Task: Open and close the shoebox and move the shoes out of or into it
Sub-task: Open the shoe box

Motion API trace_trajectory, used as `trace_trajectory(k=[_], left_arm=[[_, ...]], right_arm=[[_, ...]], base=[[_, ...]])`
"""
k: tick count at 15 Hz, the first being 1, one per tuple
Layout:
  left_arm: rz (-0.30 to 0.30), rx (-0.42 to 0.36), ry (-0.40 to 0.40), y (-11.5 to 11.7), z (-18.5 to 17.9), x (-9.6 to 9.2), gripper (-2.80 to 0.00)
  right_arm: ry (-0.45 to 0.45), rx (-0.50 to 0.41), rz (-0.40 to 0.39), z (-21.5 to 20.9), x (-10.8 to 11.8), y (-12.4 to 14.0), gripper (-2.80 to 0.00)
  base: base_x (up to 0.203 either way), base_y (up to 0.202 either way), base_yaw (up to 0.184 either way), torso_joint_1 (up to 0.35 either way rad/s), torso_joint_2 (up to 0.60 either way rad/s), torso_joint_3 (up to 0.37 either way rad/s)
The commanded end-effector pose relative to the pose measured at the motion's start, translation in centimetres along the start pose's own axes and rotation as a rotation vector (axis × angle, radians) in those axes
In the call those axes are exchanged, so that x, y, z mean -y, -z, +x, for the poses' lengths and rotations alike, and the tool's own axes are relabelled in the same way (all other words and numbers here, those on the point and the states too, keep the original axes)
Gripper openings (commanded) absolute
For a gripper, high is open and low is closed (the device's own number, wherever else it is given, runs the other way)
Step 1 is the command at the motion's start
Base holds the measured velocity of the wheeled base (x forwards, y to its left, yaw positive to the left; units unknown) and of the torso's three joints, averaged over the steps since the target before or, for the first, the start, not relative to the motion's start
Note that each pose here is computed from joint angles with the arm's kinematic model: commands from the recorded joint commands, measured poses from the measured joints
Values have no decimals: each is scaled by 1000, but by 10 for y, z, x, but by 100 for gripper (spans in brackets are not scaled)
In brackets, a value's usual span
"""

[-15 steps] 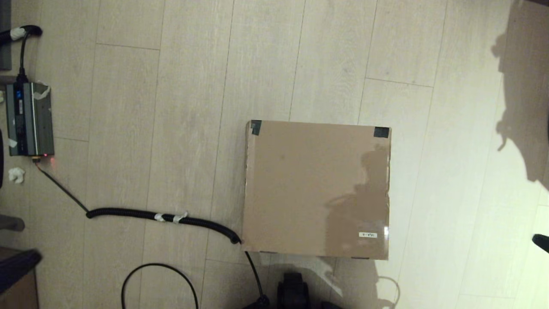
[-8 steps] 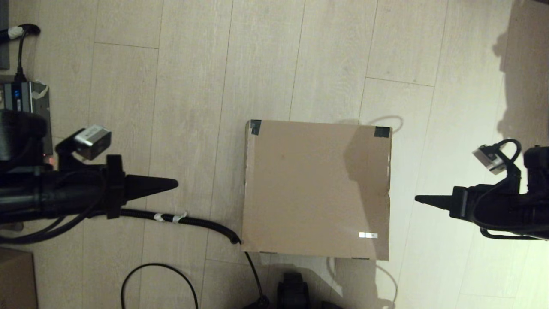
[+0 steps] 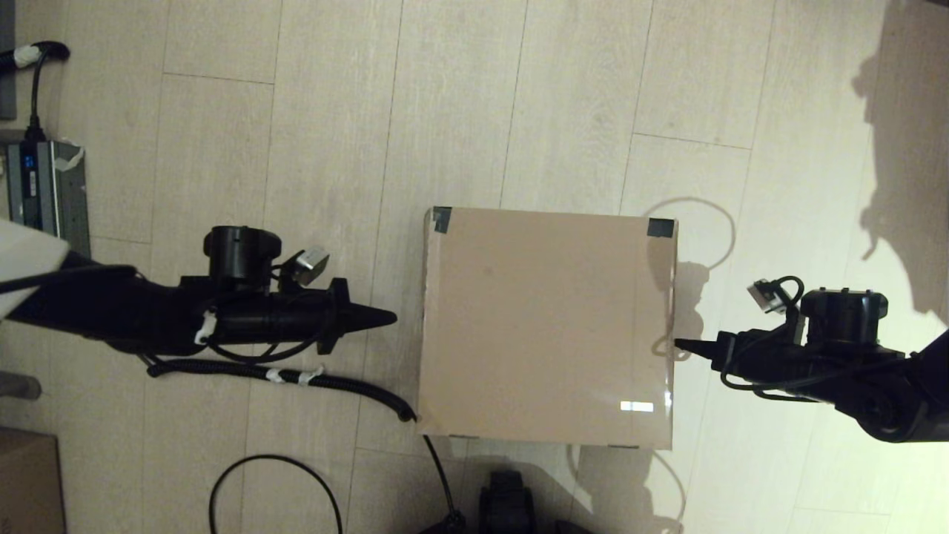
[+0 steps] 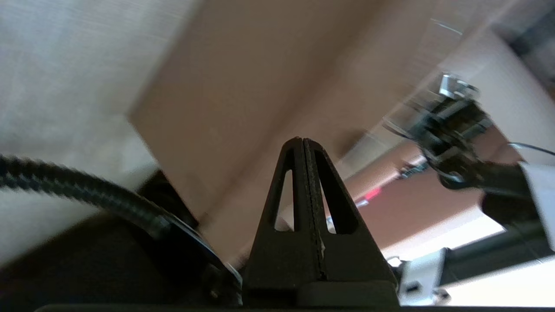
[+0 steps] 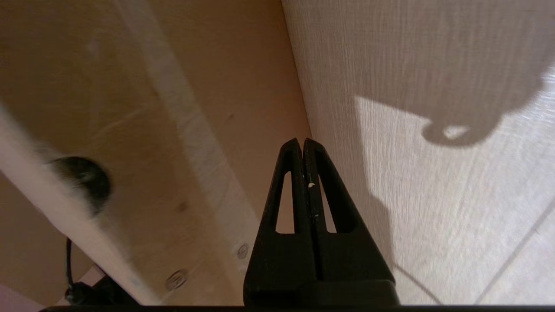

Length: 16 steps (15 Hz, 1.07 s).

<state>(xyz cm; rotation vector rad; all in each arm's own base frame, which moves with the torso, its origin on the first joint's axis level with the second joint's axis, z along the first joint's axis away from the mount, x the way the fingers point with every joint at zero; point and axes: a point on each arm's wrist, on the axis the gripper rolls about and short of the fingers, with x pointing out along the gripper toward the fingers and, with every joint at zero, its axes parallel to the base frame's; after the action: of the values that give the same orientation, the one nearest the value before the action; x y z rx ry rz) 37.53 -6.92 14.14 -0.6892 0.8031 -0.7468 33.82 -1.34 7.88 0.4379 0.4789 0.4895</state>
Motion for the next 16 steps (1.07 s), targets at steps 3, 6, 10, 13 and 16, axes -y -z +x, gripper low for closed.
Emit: trace_trajectory(k=[3,6,10,13,16], left_arm=[[-10,-13,-6,-3,15,-9,-280],[-10,-22,-9,-3,21,-15,-280],[13,-66,19,3,45,-7,-280],[40,-106,51,13,59,10,-280],[65,-87,59,11,54,24,-280]], right_arm=[[-23,-39,15,9,0,11,-280],[-56,-68,35,15,-11,17,-280],[-90,-61,85,11,-22,12,-280],[-159,-29,119,-2,-37,-4,-280],[-192,17,130,-20,-54,-20,-280]], base=[[0,0,0,0,0,0],[0,0,0,0,0,0],[0,0,0,0,0,0],[0,0,0,0,0,0],[0,0,0,0,0,0]])
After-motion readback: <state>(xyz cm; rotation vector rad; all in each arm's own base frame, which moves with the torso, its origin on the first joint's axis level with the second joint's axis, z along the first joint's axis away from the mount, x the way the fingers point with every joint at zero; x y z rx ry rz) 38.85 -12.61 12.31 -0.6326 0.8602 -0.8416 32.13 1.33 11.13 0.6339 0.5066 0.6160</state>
